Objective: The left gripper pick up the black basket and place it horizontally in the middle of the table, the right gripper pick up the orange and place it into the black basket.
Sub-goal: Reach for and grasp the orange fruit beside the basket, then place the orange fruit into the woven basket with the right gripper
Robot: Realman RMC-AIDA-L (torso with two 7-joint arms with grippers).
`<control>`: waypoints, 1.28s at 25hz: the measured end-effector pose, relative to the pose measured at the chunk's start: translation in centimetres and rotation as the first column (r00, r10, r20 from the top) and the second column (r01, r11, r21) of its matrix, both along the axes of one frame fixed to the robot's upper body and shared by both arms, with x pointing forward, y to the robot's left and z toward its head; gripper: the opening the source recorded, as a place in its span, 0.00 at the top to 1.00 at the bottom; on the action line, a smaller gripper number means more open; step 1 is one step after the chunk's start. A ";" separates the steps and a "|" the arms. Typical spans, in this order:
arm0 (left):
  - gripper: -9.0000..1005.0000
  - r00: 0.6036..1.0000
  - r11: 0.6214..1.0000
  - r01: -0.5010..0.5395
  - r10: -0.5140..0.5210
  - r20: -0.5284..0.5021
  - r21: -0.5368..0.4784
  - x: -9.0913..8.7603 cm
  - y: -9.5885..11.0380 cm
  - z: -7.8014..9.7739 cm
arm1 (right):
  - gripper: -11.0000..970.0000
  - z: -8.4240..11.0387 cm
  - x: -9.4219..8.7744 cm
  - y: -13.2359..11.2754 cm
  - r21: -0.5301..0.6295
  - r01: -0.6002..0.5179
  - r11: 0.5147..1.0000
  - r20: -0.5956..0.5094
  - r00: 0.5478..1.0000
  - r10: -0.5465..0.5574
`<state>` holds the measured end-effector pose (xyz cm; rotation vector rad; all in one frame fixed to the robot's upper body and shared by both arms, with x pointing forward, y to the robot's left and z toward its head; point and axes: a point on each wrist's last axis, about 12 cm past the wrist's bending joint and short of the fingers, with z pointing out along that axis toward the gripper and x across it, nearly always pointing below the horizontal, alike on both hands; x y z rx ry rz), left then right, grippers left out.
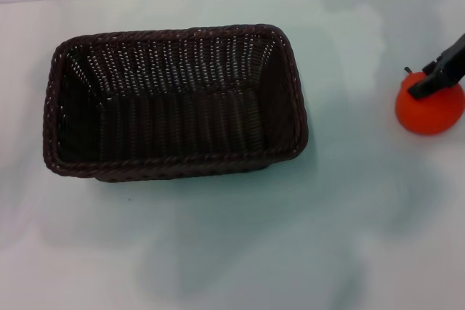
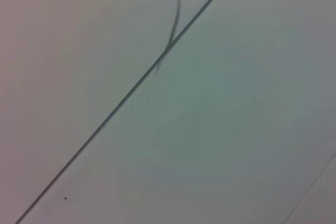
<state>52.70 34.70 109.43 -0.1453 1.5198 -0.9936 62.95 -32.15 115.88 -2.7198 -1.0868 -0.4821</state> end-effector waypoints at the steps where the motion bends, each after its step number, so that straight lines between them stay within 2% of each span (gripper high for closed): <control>1: 0.10 1.000 1.000 -0.002 0.002 -0.002 0.000 0.0 0.0 0.0 | 0.25 0.0 0.0 0.0 -0.011 -0.005 1.000 -0.007 1.000 0.005; 2: 0.10 1.000 1.000 -0.005 0.005 -0.004 0.001 0.1 0.0 0.0 | 0.25 0.0 0.0 0.1 -0.020 -0.011 1.000 -0.013 1.000 0.010; 8: 0.10 1.000 1.000 0.000 0.000 -0.017 0.006 0.6 -0.3 0.0 | 0.48 -0.1 -0.3 0.3 -0.043 -0.043 0.998 -0.039 0.998 0.041; 13: 0.10 1.000 1.000 0.003 -0.003 -0.025 -0.001 0.8 -0.4 -0.2 | 0.73 -0.3 -0.4 0.3 -0.056 -0.051 0.997 -0.052 0.997 0.048; 22: 0.10 1.000 1.000 0.003 -0.003 -0.029 0.001 1.0 -0.5 -0.2 | 0.88 -0.3 -0.5 0.0 -0.021 -0.057 0.998 -0.035 0.998 0.057; 25: 0.10 1.000 1.000 0.002 -0.002 -0.030 0.000 0.9 -0.5 -0.2 | 0.89 -0.2 -0.3 -0.1 0.013 -0.052 0.999 0.003 0.999 0.052; 29: 0.10 1.000 1.000 0.004 -0.004 -0.029 -0.001 0.8 -0.4 -0.2 | 0.91 0.7 0.2 -0.7 0.119 -0.033 0.992 0.100 0.995 0.021; 30: 0.10 1.000 1.000 0.004 -0.004 -0.029 -0.002 0.8 -0.4 -0.2 | 0.92 1.1 0.4 -0.9 0.162 -0.027 0.986 0.134 0.991 0.005; 31: 0.10 1.000 1.000 0.003 -0.003 -0.029 -0.003 0.7 -0.3 -0.3 | 0.92 1.9 0.7 -1.0 0.257 -0.034 0.966 0.211 0.977 -0.022; 32: 0.10 1.000 1.000 0.002 -0.002 -0.029 -0.003 0.7 -0.3 -0.3 | 0.92 1.9 0.7 -1.0 0.257 -0.034 0.966 0.211 0.977 -0.022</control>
